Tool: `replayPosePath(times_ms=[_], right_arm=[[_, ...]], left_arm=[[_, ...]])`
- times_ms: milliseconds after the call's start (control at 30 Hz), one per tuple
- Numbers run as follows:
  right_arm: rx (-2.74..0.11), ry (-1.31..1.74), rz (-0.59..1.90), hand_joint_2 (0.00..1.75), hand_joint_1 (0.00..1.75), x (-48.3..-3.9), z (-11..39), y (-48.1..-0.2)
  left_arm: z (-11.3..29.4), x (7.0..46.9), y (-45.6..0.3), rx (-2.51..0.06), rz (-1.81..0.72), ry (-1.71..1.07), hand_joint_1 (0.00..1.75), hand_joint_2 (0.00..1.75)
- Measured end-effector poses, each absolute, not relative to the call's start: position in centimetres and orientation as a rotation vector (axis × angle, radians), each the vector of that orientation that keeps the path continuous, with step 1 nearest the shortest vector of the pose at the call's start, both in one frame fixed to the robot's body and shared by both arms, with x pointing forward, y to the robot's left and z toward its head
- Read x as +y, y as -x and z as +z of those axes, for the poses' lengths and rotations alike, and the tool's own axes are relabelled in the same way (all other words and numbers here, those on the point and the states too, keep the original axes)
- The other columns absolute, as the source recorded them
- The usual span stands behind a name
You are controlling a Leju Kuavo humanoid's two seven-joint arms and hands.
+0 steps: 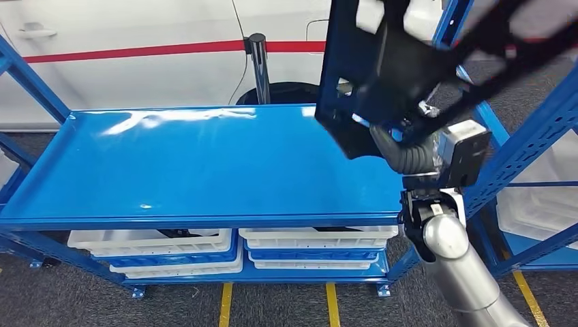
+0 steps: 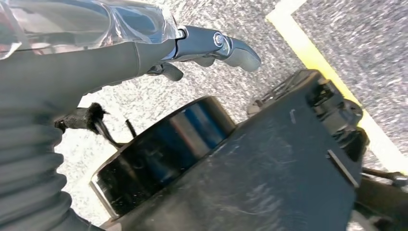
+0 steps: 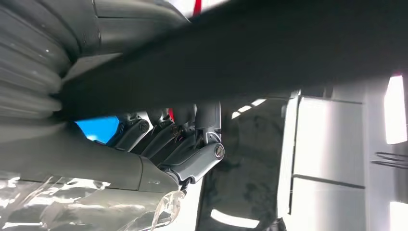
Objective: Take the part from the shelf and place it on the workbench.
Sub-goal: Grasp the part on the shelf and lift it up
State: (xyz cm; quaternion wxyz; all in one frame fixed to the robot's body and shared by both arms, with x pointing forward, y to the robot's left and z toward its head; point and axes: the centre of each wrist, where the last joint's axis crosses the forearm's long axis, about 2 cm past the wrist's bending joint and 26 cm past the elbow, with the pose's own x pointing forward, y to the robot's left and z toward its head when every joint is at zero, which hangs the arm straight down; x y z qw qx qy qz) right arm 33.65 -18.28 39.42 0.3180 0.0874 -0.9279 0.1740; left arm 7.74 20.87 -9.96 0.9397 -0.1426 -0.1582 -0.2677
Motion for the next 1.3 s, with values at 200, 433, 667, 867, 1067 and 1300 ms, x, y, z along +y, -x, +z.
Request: replayPosePath(times_ms=[200,433,667,867,1067,1300], right_arm=[[-2.407,-0.335,0.435,1.75,1.75,-18.5,34.9,-31.1],[-2.357,-0.373,0.432,1.75,1.75,-18.4,31.5,-29.1],[-2.341,-0.389,0.420,1.75,1.75,-18.6,30.7,-28.2],[-2.306,-0.385,0.385,1.75,1.75,-18.9,30.0,-27.8],[-2.268,-0.354,0.347,1.75,1.75,-19.1,29.4,-27.4],[-2.247,-0.340,0.315,1.75,1.75,-19.2,28.7,-26.7]], left_arm=[[-9.9,21.1,-8.4,-0.296,-0.527,0.275,0.00,1.75],[-9.8,21.2,-8.6,-0.313,-0.488,0.299,0.00,1.75],[-10.0,21.4,-7.9,-0.289,-0.472,0.299,0.00,1.75],[-10.0,21.4,-7.8,-0.275,-0.439,0.301,0.00,1.75],[-10.0,21.4,-7.8,-0.256,-0.411,0.299,0.00,1.75],[-10.0,21.6,-7.9,-0.243,-0.396,0.294,0.00,1.75]])
